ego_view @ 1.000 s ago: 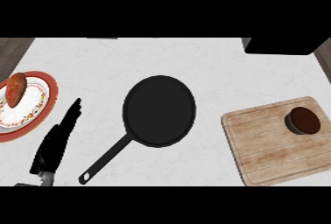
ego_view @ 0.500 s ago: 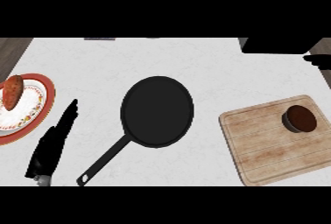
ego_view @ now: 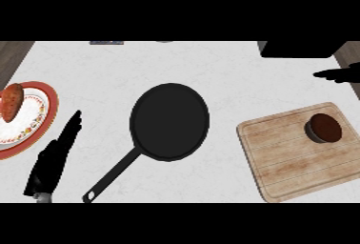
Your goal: Pick the cupcake from the cutting board and place it in the pan
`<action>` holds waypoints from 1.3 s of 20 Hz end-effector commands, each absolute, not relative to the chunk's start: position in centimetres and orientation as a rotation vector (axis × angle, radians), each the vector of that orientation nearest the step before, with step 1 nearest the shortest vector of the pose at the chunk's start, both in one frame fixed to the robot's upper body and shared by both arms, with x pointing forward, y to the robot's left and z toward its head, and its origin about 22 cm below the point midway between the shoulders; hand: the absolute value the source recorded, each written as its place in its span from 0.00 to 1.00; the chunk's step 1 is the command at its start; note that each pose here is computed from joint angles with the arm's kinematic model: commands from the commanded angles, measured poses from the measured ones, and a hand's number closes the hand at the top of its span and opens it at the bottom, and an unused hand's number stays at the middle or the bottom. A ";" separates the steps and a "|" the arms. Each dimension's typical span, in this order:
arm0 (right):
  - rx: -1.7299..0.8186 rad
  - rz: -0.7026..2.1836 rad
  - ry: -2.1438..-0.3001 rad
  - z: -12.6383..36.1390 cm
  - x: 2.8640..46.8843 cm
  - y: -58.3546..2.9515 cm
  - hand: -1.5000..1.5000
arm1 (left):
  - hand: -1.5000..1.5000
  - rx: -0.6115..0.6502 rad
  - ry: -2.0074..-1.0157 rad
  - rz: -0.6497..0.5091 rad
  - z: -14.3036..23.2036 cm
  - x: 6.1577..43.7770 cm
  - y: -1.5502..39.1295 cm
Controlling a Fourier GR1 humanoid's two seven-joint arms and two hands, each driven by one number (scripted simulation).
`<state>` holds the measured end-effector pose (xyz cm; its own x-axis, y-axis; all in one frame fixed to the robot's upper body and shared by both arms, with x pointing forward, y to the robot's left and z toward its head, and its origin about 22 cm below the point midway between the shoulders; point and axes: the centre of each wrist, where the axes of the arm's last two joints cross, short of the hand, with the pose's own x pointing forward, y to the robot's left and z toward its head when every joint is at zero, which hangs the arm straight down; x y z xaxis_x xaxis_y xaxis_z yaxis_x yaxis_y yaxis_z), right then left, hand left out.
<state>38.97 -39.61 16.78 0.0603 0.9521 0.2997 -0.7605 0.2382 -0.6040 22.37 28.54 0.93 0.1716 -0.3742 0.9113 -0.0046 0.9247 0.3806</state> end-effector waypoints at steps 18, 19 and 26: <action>-0.420 1.422 -0.520 12.4 39.2 -36.6 0.00 | 0.50 0.328 -1.392 -0.258 0.9 21.9 26.4; -0.403 1.409 -0.501 11.4 37.8 -38.0 0.00 | 0.50 0.341 -1.380 -0.257 -0.4 22.1 27.9; -0.402 1.448 -0.493 10.3 36.6 -37.0 0.00 | 0.50 0.343 -1.379 -0.258 0.7 22.2 28.5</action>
<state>37.82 -36.86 10.33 0.0660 0.9944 0.0824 -0.8337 0.1003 -0.5430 22.20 28.34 1.14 0.1704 -0.3744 0.9115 -0.0152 0.9239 0.3824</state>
